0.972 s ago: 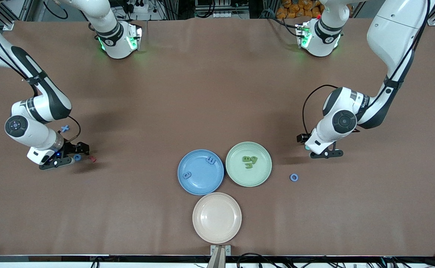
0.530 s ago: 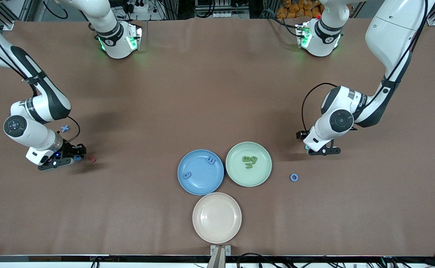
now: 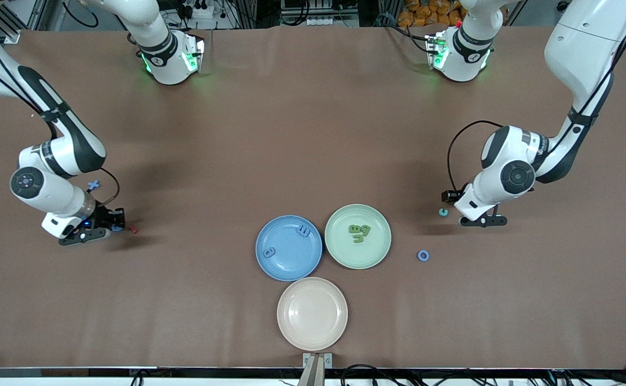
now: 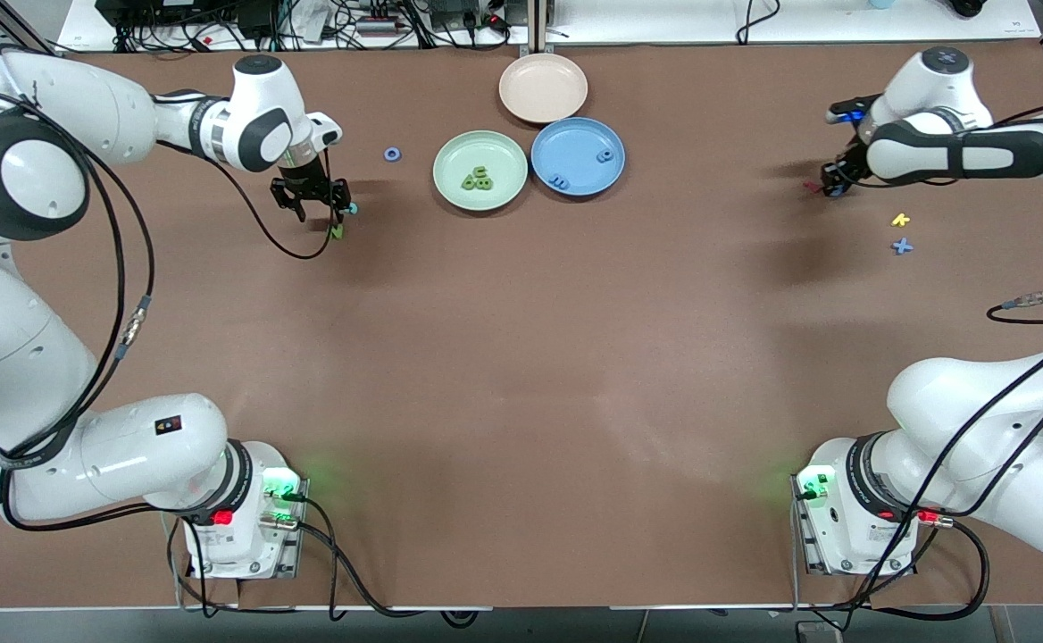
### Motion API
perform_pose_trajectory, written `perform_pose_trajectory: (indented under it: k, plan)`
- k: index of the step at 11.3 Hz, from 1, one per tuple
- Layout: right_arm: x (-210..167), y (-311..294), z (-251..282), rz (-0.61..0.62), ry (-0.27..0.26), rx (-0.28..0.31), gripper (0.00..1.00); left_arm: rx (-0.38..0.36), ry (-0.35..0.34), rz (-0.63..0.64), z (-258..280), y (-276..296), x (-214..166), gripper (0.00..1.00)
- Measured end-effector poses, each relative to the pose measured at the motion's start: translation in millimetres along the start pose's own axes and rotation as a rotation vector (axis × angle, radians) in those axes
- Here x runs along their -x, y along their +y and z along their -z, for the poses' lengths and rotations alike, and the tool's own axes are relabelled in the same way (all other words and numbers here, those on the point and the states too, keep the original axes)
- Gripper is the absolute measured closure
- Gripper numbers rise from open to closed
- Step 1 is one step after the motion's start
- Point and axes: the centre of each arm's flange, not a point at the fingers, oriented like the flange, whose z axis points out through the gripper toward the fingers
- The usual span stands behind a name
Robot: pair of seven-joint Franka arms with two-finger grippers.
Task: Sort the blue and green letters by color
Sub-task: 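Grasp the blue e with the right gripper while the left gripper reaches green N, then place the blue e in the blue plate while the left gripper grasps green N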
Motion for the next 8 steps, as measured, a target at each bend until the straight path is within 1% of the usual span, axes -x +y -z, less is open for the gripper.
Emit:
perform_pose_trajectory:
  k: [3, 4, 5, 6, 8]
  plan:
    - [-26.7, -99.2, 31.1, -0.145, -0.096, -0.069, 0.65, 0.011, 0.004, -0.014, 3.5, 8.0, 1.2, 0.21]
    - [-37.2, -135.5, 44.2, -0.199, -0.118, -0.087, 0.65, 0.012, 0.004, -0.017, 3.5, 9.3, 1.5, 0.21]
    - [-47.6, -174.0, 55.1, -0.254, -0.131, -0.106, 0.65, 0.013, 0.003, -0.019, 2.9, 10.7, 1.9, 0.22]
    - [-56.0, -213.5, 63.6, -0.307, -0.14, -0.127, 0.65, 0.017, 0.003, -0.024, 1.7, 14.1, 2.4, 0.26]
    - [-65.9, -284.0, 76.8, -0.414, -0.156, -0.151, 0.65, 0.022, -0.001, -0.031, -1.5, 18.0, 3.5, 0.26]
